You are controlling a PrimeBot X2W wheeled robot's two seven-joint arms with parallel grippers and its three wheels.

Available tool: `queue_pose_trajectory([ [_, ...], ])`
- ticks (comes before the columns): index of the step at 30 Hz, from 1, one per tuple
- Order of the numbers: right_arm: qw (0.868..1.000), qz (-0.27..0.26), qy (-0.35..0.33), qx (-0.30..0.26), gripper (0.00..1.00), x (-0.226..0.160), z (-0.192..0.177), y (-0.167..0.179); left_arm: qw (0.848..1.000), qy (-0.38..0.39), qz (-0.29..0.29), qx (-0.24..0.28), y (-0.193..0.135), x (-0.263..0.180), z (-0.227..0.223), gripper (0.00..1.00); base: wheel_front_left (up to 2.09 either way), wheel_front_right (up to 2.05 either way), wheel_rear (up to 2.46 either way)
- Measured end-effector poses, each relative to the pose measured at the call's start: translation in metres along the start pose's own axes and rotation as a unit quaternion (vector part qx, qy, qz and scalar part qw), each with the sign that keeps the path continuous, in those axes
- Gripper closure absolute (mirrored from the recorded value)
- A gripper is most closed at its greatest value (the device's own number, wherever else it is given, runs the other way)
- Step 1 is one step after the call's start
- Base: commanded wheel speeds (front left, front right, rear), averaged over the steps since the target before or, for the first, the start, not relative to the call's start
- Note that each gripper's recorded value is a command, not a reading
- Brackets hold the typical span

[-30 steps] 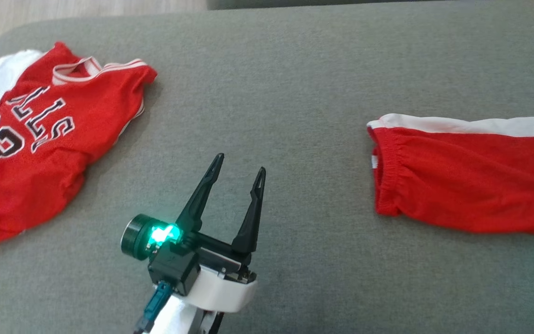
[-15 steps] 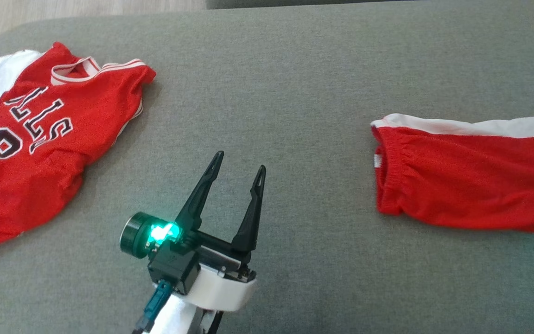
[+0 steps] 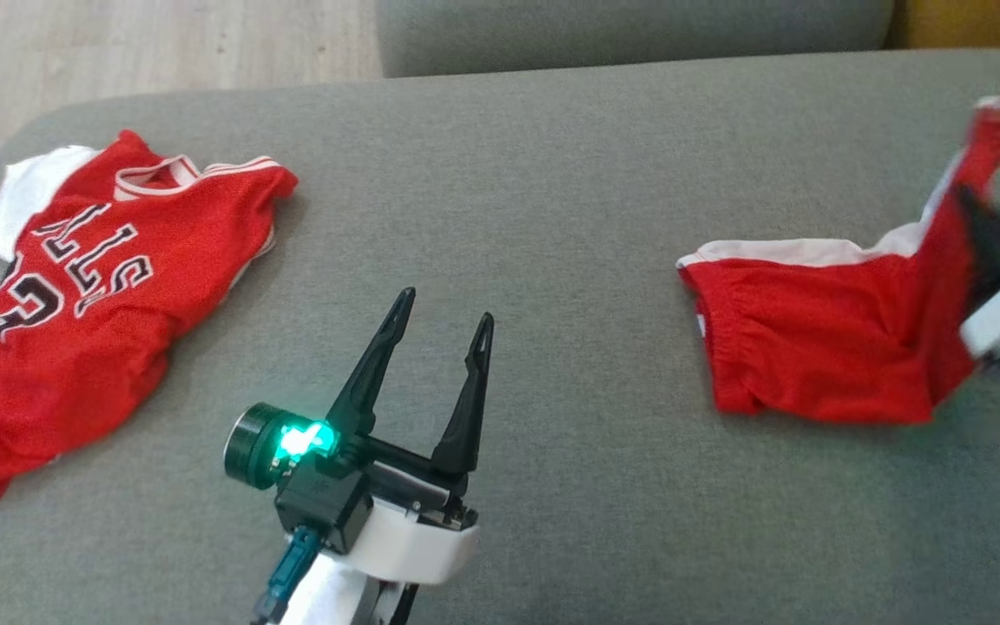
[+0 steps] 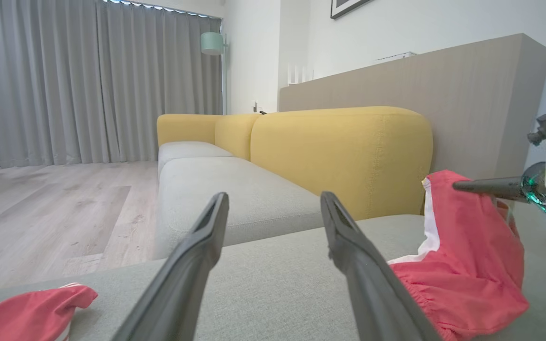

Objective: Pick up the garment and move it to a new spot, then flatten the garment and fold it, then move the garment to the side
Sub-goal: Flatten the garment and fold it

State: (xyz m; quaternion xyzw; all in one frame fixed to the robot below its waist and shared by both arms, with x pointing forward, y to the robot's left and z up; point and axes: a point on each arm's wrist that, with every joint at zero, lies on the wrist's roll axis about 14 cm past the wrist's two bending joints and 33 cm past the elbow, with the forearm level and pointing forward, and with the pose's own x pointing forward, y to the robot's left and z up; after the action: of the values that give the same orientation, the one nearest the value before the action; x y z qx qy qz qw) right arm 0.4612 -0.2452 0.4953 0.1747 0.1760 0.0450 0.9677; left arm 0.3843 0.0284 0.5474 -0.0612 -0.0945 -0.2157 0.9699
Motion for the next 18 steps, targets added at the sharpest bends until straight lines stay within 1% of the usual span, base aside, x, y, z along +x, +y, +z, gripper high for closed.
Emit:
queue_pose_trajectory([
  [4,0.996,0.07,0.048,-0.015,1.0,-0.004,-0.04,0.052,1.0,-0.001,0.015,0.002,0.006,-0.007,0.003,0.0,0.0,0.0,0.0],
  [9,0.984,0.142,0.105,-0.008,1.0,-0.009,-0.094,0.112,0.999,0.003,0.039,0.003,0.017,-0.018,0.003,0.0,0.0,0.0,0.0],
  [10,0.981,0.153,0.116,-0.005,0.71,-0.011,-0.104,0.121,0.999,0.003,0.043,0.004,0.018,-0.02,0.004,0.0,0.0,0.0,0.0],
  [11,0.979,0.162,0.127,-0.003,0.0,-0.013,-0.112,0.129,0.999,0.002,0.045,0.006,0.019,-0.021,0.005,0.0,0.0,0.0,0.0],
  [12,0.977,0.166,0.134,-0.002,0.0,-0.015,-0.119,0.133,0.999,0.001,0.048,0.005,0.02,-0.022,0.006,0.0,0.0,0.0,0.0],
  [14,0.979,0.168,0.119,-0.002,0.0,-0.017,-0.119,0.136,0.998,0.0,0.055,0.006,0.023,-0.026,0.008,0.0,0.0,0.0,0.0],
  [16,0.983,0.165,0.076,-0.008,0.0,-0.019,-0.104,0.134,0.998,-0.002,0.062,0.008,0.023,-0.032,0.011,0.0,0.0,0.0,0.0],
  [18,0.988,0.152,0.012,-0.026,0.0,-0.02,-0.08,0.126,0.997,-0.003,0.075,0.011,0.026,-0.039,0.012,0.0,0.0,0.0,0.0],
])
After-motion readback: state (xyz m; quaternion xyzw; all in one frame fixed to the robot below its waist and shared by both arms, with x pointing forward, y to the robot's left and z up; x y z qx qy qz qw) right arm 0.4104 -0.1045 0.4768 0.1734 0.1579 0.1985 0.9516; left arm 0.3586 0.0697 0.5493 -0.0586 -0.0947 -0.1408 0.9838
